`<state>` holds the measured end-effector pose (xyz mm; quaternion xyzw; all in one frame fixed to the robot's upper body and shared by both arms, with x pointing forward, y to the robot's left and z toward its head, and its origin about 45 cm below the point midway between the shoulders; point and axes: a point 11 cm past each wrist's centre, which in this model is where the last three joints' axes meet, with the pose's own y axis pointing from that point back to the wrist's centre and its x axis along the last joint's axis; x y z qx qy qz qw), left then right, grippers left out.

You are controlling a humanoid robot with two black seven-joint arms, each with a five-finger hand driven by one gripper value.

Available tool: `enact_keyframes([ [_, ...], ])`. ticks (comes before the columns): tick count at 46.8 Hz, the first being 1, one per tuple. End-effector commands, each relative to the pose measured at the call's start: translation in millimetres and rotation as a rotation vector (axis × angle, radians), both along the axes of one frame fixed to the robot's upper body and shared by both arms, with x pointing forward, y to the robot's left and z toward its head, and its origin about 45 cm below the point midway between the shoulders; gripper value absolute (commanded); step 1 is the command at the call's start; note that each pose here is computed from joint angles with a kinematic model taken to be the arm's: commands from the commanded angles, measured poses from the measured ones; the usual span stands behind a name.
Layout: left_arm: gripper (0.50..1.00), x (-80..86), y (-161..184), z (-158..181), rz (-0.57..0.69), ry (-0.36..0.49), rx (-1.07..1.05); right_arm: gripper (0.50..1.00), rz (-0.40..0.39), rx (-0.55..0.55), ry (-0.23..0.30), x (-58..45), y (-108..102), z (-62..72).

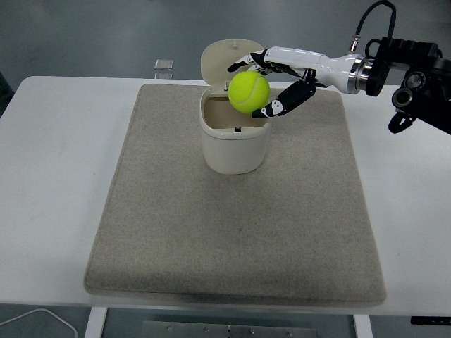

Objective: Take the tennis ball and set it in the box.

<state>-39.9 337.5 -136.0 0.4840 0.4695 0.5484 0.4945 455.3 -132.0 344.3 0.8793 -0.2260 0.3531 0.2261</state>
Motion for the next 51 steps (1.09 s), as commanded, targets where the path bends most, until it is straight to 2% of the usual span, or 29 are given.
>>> enact_keyframes([
  [1, 0.992, 0.0, 0.0, 0.0, 0.000, 0.000, 0.000, 0.899, -0.002, 0.000, 0.001, 0.1, -0.6, -0.8],
  [15, 0.992, 0.0, 0.0, 0.0, 0.000, 0.000, 0.000, 0.905, -0.003, -0.002, 0.012, -0.4, -2.5, -2.4],
  [19, 0.992, 0.0, 0.0, 0.0, 0.000, 0.000, 0.000, 0.905, 0.005, -0.005, 0.034, -1.1, -6.5, 0.2],
  [26, 0.992, 0.0, 0.0, 0.0, 0.000, 0.000, 0.000, 0.905, 0.030, -0.016, 0.117, -6.2, -19.0, 1.2],
  [31, 0.990, 0.0, 0.0, 0.0, 0.000, 0.000, 0.000, 0.905, -0.005, -0.003, 0.179, -5.1, -32.7, 1.5],
  [36, 0.992, 0.0, 0.0, 0.0, 0.000, 0.000, 0.000, 0.905, -0.050, 0.062, 0.246, -3.9, -48.4, 4.4],
  [42, 0.992, 0.1, 0.0, 0.0, 0.001, 0.000, 0.000, 0.905, -0.099, 0.155, 0.303, -1.7, -60.7, 8.5],
  [48, 0.992, 0.0, 0.0, 0.0, 0.000, 0.000, 0.000, 0.907, -0.178, 0.244, 0.403, -0.6, -71.8, -8.5],
  [51, 0.992, 0.0, 0.0, 0.0, 0.000, 0.000, 0.000, 0.907, -0.222, 0.311, 0.448, 1.4, -76.9, -12.0],
])
